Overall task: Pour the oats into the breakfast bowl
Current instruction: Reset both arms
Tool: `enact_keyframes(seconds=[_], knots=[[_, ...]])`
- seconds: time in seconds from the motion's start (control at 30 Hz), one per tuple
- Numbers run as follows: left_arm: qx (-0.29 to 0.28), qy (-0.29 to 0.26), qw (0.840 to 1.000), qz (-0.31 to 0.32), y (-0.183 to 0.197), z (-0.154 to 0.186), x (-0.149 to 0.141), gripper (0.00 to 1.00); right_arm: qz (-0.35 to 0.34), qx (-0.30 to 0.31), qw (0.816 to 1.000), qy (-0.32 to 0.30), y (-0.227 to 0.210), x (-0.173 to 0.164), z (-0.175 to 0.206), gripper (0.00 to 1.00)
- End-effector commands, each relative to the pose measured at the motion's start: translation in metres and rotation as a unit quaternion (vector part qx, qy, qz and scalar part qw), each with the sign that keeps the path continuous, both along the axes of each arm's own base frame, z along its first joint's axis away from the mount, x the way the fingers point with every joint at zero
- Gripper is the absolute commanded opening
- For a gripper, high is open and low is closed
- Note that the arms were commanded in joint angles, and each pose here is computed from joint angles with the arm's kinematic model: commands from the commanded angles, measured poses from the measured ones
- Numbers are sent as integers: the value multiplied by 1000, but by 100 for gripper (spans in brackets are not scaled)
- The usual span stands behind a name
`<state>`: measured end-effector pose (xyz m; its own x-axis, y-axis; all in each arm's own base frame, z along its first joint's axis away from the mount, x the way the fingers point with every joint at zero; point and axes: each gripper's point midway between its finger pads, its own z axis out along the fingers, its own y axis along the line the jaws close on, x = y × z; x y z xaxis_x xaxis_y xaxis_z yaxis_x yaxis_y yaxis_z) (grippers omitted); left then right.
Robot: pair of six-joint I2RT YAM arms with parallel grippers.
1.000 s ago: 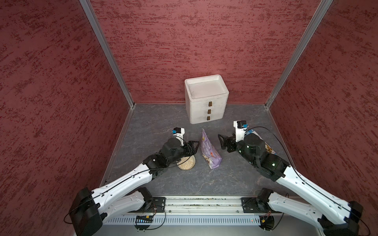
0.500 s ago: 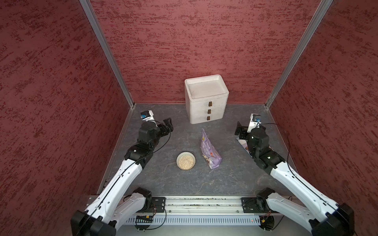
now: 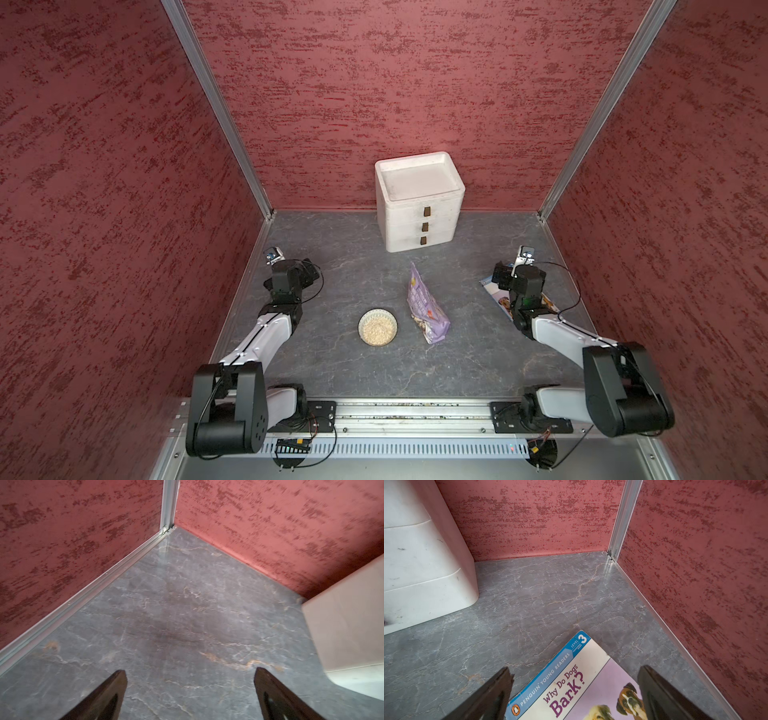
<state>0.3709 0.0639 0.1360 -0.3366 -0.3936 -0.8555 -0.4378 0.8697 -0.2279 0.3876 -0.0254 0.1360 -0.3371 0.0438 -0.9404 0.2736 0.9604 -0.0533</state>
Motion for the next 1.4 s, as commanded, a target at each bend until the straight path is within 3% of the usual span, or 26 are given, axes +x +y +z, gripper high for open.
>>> enact_keyframes(seconds=[0.0,0.13,0.33,0.5,0.63,0.83,1.37], knots=[[54,-11,998,14,15,4,11,100,34,-4,998,-44,8,6,9,98],[75,-33,994,-77,-4,-7,30,100,61,7,995,-75,16,7,8,99],[48,-57,991,-111,-12,-9,37,100,84,8,993,-78,23,8,-12,98],[67,-111,981,-146,-29,0,23,100,77,9,994,-72,20,9,-16,99],[104,-120,967,-197,-56,-16,25,100,67,8,995,-70,17,12,-16,98],[113,-107,979,-135,-40,-17,25,100,66,9,995,-68,17,12,-17,98],[122,-106,976,-146,-45,-16,27,100,68,9,995,-67,17,12,-17,98]])
